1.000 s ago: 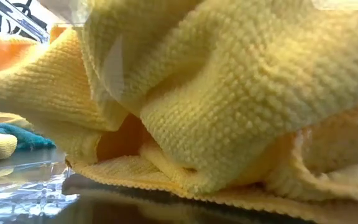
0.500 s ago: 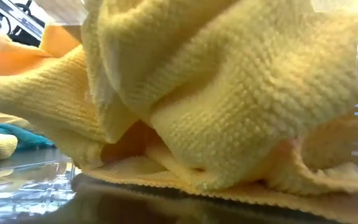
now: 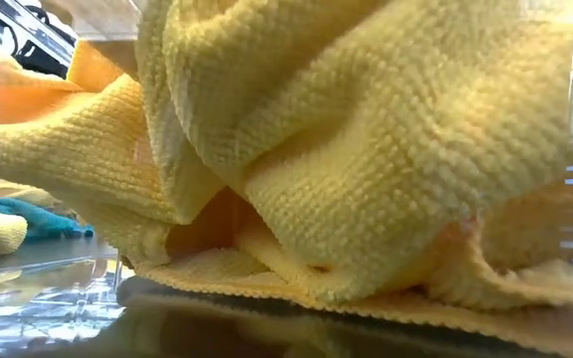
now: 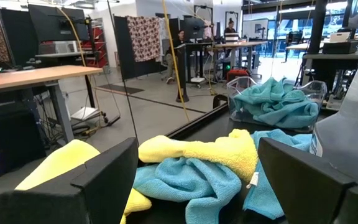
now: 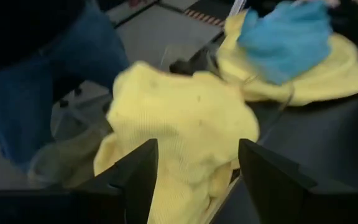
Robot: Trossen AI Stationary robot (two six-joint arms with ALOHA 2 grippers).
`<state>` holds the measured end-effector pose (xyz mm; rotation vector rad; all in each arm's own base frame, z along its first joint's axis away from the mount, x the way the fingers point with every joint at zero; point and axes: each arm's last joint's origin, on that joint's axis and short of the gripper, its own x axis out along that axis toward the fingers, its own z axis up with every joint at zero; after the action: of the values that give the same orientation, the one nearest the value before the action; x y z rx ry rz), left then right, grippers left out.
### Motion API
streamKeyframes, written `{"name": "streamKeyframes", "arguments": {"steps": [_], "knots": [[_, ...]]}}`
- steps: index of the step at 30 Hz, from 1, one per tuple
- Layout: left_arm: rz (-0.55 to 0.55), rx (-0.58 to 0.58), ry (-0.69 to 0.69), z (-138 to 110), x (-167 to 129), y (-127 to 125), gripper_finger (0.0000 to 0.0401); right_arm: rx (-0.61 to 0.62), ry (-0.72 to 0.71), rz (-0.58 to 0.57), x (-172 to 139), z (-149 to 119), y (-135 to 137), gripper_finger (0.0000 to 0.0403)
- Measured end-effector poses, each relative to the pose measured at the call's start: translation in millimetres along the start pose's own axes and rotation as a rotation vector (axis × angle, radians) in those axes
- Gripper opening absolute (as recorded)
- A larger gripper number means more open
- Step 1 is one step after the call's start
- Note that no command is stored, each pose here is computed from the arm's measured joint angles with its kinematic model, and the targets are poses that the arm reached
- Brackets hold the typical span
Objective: Sort microfiber towel by color & place in baskets
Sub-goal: Put the yellow towel into the bottom transparent bin
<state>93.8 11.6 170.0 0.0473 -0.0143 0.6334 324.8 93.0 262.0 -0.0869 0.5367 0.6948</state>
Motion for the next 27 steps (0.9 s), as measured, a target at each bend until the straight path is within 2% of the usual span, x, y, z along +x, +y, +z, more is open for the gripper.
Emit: {"name": "streamKeyframes", "arguments": {"steps": [7,13,21,27], "knots": [[0.0,0.0,0.0,0,0,0,0.0338,0.001,-0.097,-0.167,-39,22,10,0.0214],[0.0,0.0,0.0,0,0,0,0.0338,0.049,-0.187,-0.282,-68,36,18,0.0215],[0.0,0.0,0.0,0,0,0,0.0338,0.092,-0.315,-0.324,-98,49,28,0.0215],[0.001,-0.015,-0.017,2,0,0,0.0338,0.109,-0.384,-0.417,-123,54,36,0.0215]]}}
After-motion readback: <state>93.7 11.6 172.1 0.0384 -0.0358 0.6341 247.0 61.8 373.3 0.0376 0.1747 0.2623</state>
